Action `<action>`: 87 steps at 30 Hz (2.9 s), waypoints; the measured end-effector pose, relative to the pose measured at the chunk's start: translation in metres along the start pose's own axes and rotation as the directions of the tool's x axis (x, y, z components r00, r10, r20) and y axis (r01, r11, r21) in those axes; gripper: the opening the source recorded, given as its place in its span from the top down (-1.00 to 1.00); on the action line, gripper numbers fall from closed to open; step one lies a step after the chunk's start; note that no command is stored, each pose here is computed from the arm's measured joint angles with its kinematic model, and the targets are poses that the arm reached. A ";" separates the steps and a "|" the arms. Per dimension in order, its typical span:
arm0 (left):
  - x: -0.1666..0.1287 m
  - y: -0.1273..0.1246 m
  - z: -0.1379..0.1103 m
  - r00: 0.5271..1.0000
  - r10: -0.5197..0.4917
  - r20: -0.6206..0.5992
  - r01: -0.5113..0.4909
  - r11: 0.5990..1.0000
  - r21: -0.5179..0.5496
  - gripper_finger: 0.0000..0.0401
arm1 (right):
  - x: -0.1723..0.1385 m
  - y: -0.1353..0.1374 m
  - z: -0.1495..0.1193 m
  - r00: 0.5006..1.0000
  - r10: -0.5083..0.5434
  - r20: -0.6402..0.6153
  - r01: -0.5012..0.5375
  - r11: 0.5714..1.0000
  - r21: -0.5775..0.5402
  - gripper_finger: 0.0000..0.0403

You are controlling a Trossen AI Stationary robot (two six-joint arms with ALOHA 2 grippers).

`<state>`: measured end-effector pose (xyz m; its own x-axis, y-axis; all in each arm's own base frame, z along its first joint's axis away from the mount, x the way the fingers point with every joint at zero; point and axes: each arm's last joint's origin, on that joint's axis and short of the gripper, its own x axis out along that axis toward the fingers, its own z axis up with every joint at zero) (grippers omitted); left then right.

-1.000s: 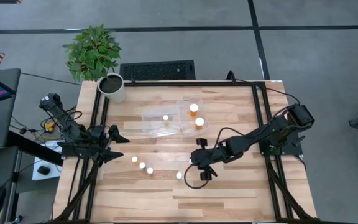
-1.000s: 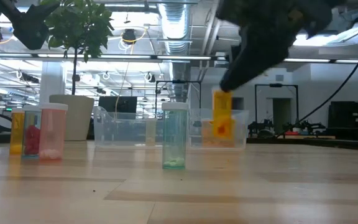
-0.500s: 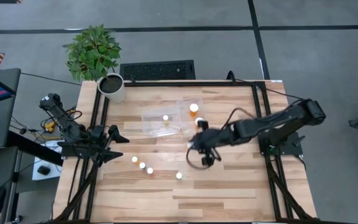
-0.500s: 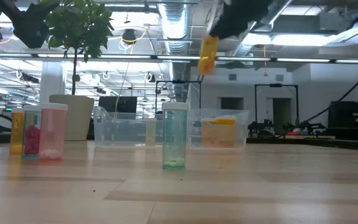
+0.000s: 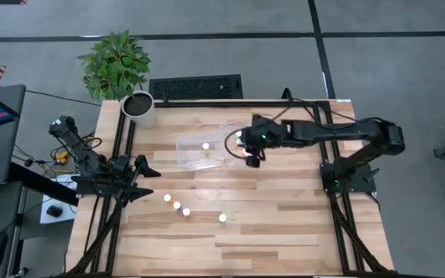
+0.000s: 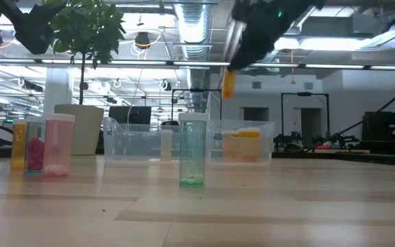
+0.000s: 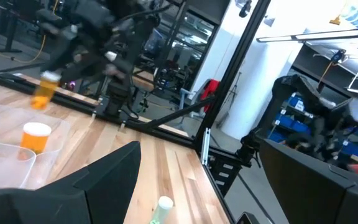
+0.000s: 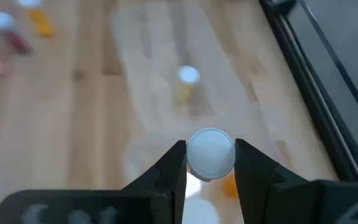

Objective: Pick and place medicine bottles into bin by pill shape (circle, oval)
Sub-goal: Put the orange capsule bottle into the right transparent bin, then put the blue capsule bottle into the right transparent bin

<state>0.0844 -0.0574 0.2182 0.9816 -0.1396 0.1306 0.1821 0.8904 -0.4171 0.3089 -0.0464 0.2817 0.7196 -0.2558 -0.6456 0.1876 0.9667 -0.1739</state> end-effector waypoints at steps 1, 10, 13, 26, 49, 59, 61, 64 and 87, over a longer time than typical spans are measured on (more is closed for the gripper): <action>0.000 0.000 0.000 1.000 0.000 -0.001 0.000 1.000 0.002 -0.61 | 0.007 -0.006 -0.001 1.000 -0.014 -0.005 0.014 1.000 0.011 0.42; 0.000 0.000 -0.001 1.000 -0.001 -0.010 0.001 1.000 0.006 -0.61 | 0.063 -0.042 -0.022 0.995 0.048 -0.091 -0.037 0.992 0.118 0.42; 0.000 0.000 -0.001 1.000 -0.001 -0.010 0.001 1.000 -0.005 -0.61 | 0.076 -0.046 -0.029 0.991 0.082 -0.103 -0.067 0.988 0.141 0.42; 0.000 0.000 0.000 1.000 -0.002 -0.005 0.002 1.000 -0.019 -0.61 | 0.112 -0.046 -0.043 0.989 0.091 -0.119 -0.078 0.991 0.113 0.42; 0.000 0.000 0.000 1.000 0.000 -0.003 0.000 1.000 -0.020 -0.61 | 0.128 -0.052 -0.052 0.988 0.079 -0.130 -0.061 0.989 0.133 0.42; 0.000 0.000 0.000 1.000 0.000 -0.003 0.000 1.000 -0.021 -0.61 | 0.129 -0.052 -0.052 0.988 0.079 -0.133 -0.061 0.989 0.133 0.35; 0.000 0.000 0.000 1.000 0.000 -0.003 0.000 1.000 -0.026 -0.61 | 0.129 -0.052 -0.053 0.988 0.080 -0.135 -0.062 0.989 0.134 0.31; 0.000 0.000 0.000 1.000 0.000 -0.003 0.000 1.000 -0.027 -0.61 | 0.129 -0.052 -0.054 0.986 0.082 -0.143 -0.063 0.989 0.134 0.22; 0.000 0.000 -0.001 1.000 -0.005 -0.005 0.005 1.000 -0.024 -0.61 | 0.036 -0.061 -0.008 0.998 0.035 0.056 -0.040 0.995 0.093 0.02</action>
<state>0.0845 -0.0577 0.2178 0.9809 -0.1462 0.1280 0.1881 0.8792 -0.4377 0.3178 -0.1147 0.2634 0.7618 -0.2208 -0.6090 0.2199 0.9724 -0.0775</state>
